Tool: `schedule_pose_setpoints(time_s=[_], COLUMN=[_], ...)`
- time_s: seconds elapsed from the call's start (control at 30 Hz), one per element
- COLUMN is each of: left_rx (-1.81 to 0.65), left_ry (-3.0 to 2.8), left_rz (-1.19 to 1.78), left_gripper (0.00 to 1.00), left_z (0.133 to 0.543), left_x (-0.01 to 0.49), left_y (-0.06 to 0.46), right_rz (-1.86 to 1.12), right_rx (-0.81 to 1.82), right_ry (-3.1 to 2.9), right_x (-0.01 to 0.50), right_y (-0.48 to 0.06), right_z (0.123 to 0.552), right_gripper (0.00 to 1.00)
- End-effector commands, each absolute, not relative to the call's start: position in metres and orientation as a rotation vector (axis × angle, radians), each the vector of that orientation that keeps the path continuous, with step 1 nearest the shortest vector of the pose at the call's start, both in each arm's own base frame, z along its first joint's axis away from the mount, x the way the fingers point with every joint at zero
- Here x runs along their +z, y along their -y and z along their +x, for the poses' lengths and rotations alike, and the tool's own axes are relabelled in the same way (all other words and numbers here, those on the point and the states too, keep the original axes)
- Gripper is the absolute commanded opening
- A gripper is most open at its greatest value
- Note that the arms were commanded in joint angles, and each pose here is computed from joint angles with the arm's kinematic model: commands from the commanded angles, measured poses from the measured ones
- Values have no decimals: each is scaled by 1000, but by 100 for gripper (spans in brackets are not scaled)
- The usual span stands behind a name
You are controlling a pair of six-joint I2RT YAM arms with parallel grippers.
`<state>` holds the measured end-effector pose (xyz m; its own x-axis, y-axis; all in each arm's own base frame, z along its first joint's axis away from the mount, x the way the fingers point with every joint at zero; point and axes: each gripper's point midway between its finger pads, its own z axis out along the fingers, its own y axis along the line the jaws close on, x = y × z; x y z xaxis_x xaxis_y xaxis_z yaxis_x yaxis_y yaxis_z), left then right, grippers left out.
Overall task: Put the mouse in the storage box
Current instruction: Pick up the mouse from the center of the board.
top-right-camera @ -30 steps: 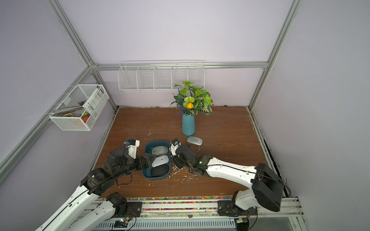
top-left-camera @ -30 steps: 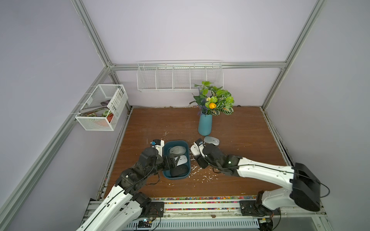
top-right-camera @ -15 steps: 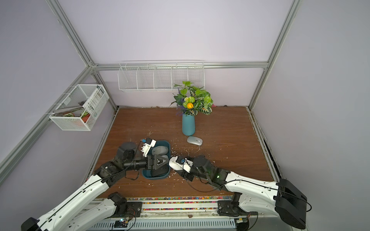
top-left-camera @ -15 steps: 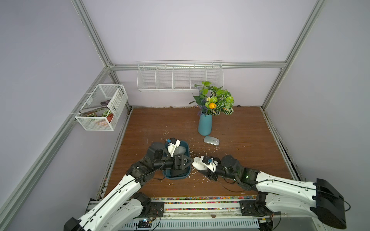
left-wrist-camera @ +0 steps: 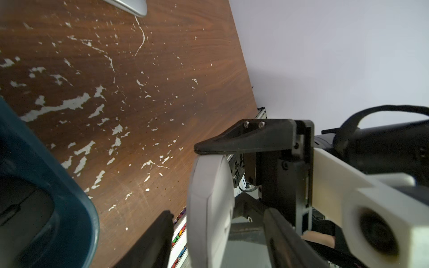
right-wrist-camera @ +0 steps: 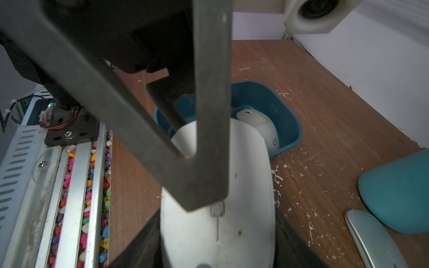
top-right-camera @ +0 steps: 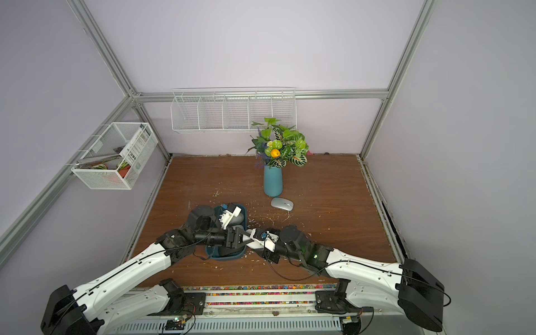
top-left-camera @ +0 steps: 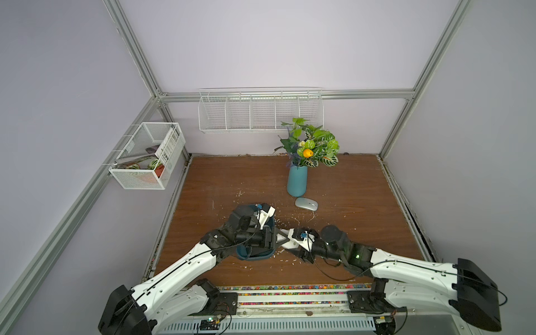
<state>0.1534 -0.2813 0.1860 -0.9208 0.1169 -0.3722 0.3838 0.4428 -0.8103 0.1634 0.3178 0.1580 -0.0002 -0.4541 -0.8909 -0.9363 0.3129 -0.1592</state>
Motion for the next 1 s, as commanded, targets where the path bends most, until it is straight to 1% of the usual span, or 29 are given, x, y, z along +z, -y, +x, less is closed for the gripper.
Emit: schedule_pose_setpoints(time_s=[0.0,0.2,0.23,0.47,0.67,0.83,0.87,0.9,0.93,0.97], left_rx=[-1473,-1508,-1517,-1529,-1546,-1547,-1543,-1538,-1532,-1524], left_ry=[-2396,-2409,-2410,-2430,-2435,-2440,-2443,-2438,-2434,-2432], left_rz=[429,449,454,460,479,490,484,482,477,470], left_gripper=[61,45,43,42,34,16,12,7,1,0], left_z=[160,156,155,149,145,144,145,146,147,148], left_x=[192,190,189,183,180,178,177,178,179,179], left_y=[286,292,292,292,296,299,298,298,298,297], right_rz=[-1312,-1312,-1311,-1312,-1313,-1313,-1315,-1313,-1308,-1302], right_rx=[649,647,645,644,641,641,641,639,635,630], right_ry=[-1572,-1574,-1574,-1577,-1581,-1581,-1582,-1582,-1585,-1587], right_x=[163,163,163,162,161,161,160,161,161,161], right_y=[-323,-324,-324,-324,-324,-324,-324,-324,-324,-324], right_z=[158,159,159,159,160,160,160,160,161,162], right_gripper=[38,38,38,38,39,40,42,46,55,64])
